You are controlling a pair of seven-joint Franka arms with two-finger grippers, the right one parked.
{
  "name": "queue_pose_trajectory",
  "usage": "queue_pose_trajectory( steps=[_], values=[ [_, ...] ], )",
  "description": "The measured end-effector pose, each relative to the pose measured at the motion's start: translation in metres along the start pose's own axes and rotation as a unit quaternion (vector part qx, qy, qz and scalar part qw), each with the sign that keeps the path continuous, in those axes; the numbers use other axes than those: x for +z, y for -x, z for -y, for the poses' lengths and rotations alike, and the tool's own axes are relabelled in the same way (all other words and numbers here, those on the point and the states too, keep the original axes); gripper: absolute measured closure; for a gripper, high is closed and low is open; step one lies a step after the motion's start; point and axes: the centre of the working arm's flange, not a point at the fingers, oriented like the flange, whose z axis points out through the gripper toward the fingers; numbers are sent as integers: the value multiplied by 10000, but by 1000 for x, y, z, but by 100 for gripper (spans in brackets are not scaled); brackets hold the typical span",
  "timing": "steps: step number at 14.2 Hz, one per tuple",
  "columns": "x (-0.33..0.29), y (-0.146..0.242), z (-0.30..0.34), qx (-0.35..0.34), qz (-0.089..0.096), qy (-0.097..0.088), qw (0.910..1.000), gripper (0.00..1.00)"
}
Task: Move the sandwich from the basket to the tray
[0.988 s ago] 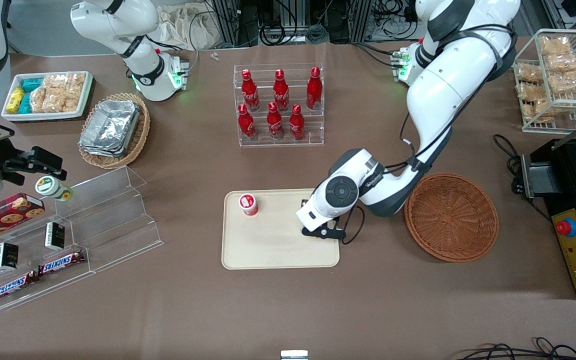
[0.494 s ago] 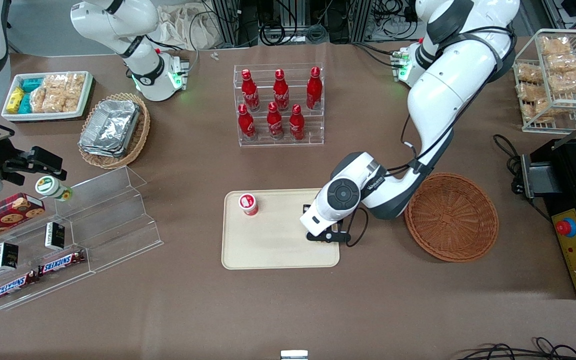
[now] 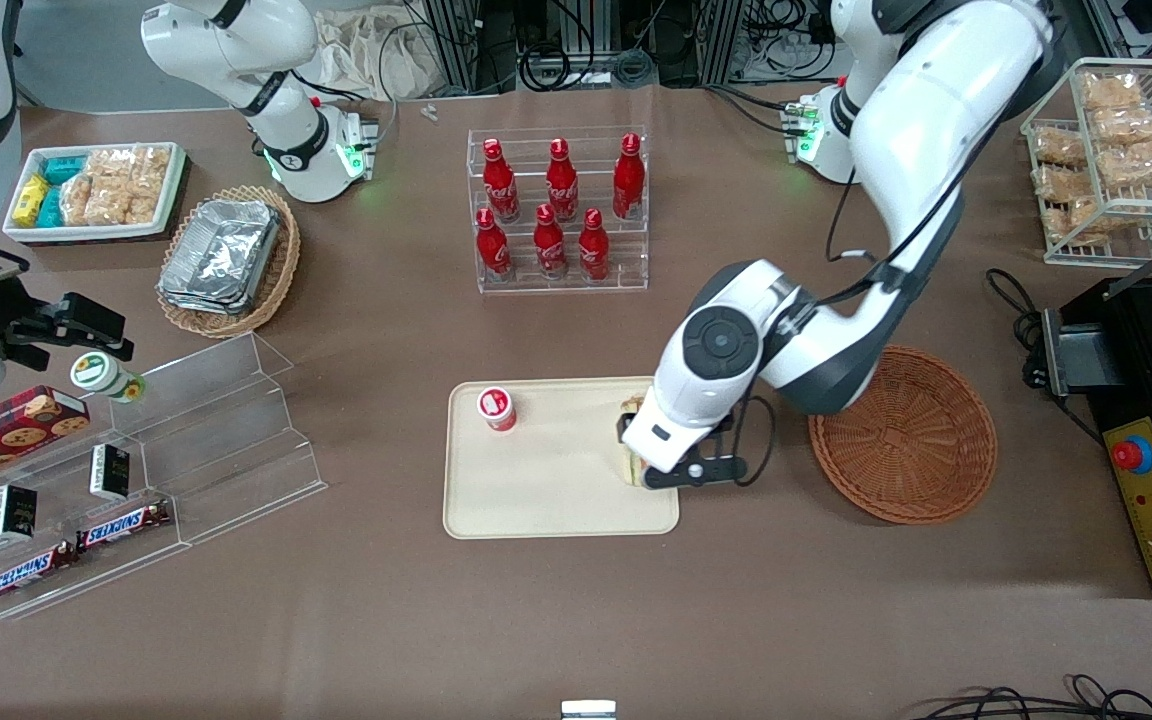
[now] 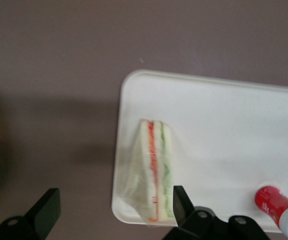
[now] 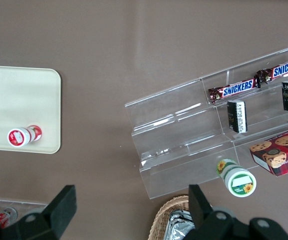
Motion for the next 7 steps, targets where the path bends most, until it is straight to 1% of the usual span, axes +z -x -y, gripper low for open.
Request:
queue_pose_trajectory(
  steps=[2, 3, 4, 7],
  values=[
    [-48, -17, 38, -274, -87, -157, 9995, 0],
    [-68, -22, 58, -322, -54, -254, 9991, 0],
    [-87, -24, 77, -358, 34, -310, 9989, 0],
    [-133, -31, 131, -361, 297, -267, 9986, 0]
  ],
)
